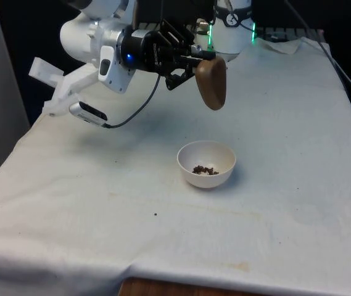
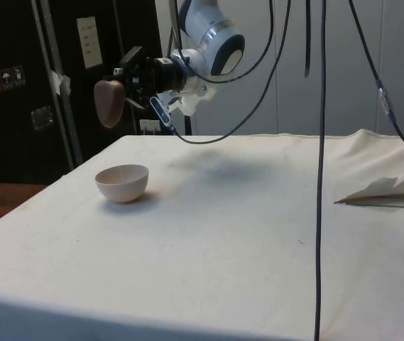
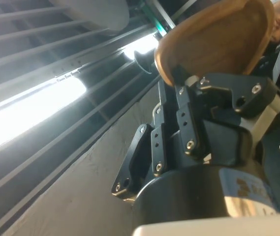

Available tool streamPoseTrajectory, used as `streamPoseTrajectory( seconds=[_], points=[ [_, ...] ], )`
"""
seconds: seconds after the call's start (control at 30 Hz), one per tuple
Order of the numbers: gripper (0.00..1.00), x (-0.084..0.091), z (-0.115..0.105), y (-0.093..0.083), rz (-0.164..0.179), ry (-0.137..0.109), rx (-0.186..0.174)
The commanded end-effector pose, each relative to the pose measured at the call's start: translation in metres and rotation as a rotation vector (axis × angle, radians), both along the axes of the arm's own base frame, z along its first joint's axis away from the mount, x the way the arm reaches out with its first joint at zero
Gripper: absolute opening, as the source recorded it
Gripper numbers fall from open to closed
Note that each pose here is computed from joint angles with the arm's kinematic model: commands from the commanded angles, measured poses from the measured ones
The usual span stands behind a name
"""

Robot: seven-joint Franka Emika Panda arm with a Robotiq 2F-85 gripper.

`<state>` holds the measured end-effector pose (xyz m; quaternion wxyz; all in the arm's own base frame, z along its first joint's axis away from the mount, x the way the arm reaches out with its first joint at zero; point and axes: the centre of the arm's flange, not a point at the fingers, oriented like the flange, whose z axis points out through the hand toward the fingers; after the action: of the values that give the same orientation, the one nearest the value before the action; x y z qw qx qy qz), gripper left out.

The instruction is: Pour the coffee beans from the cup into the bowl.

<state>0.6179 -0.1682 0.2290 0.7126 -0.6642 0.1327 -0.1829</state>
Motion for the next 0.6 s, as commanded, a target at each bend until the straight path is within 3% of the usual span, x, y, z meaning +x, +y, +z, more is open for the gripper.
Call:
streamPoseTrajectory(
  seconds=[0.0, 0.2, 0.47, 0.5, 0.57],
  points=[
    [0.01, 0.0, 0.001, 0.0, 0.0, 0.002, 0.001],
    [0.01, 0.001, 0.0, 0.002, 0.002, -0.007, -0.003],
    [0.01, 0.001, 0.006, 0.012, 0.014, -0.019, -0.042],
    [0.01, 0.002, 0.004, 0.01, 0.018, -0.027, -0.027],
    [0.01, 0.001, 0.008, 0.014, 0.016, -0.023, -0.051]
  ],
)
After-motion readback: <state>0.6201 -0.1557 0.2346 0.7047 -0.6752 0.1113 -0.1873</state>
